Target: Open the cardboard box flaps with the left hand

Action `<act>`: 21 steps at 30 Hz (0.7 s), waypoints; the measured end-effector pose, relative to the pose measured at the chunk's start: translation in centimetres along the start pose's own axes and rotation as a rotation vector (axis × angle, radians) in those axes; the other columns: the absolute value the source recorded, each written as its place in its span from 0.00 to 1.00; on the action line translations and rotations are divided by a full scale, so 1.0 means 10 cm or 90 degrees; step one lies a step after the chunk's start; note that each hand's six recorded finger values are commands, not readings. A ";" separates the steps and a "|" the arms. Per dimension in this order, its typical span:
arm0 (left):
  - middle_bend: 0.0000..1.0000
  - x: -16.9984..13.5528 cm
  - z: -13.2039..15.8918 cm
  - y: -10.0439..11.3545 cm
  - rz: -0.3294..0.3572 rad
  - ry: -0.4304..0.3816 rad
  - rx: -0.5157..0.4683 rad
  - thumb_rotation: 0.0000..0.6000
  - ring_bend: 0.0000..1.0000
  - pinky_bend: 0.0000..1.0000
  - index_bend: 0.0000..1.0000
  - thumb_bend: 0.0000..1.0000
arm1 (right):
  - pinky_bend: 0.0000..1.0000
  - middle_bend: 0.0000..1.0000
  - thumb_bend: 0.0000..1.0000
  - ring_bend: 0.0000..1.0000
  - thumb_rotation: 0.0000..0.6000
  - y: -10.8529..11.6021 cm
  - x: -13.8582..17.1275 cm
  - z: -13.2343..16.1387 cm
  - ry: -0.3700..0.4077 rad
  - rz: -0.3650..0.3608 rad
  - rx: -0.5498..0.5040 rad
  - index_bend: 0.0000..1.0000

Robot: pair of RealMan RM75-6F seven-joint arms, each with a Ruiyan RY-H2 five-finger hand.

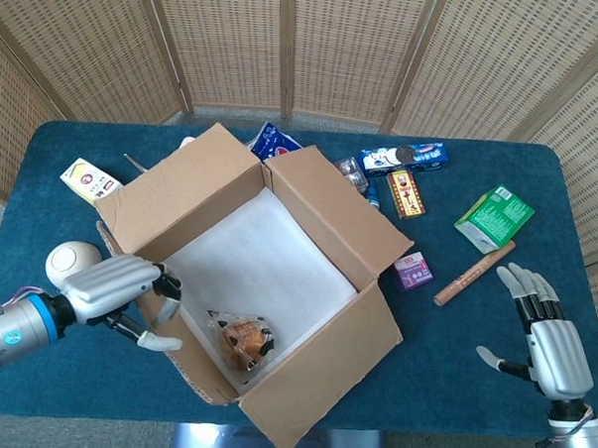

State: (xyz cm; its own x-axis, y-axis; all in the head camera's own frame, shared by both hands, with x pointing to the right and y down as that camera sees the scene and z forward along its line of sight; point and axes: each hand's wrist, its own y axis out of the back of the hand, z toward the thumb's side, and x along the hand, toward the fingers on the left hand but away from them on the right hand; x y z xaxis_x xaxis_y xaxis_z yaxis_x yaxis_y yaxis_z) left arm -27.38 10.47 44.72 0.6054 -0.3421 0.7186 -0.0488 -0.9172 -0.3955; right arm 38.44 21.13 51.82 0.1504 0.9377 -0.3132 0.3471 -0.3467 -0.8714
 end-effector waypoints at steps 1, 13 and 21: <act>0.52 -0.02 -0.01 0.02 0.000 0.000 0.001 0.38 0.33 0.38 0.70 0.00 | 0.00 0.00 0.00 0.00 1.00 0.00 0.00 0.00 0.000 0.000 0.000 0.00; 0.52 -0.20 -0.02 0.11 0.003 -0.020 0.018 0.35 0.33 0.37 0.70 0.00 | 0.00 0.00 0.00 0.00 1.00 -0.01 -0.01 0.00 -0.002 0.000 0.002 0.00; 0.46 -0.22 -0.12 0.06 -0.005 -0.001 0.035 0.35 0.30 0.36 0.63 0.00 | 0.00 0.00 0.00 0.00 1.00 -0.02 -0.01 0.00 -0.002 0.002 0.003 0.00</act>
State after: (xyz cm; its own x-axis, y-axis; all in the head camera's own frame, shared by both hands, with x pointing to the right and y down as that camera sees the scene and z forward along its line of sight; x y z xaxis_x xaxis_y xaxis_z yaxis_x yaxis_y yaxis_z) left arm -29.66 10.39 43.60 0.6070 -0.3338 0.7212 -0.0003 -0.9076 -0.4199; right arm 38.36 21.12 52.00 0.1487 0.9364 -0.3179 0.3426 -0.3503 -0.8718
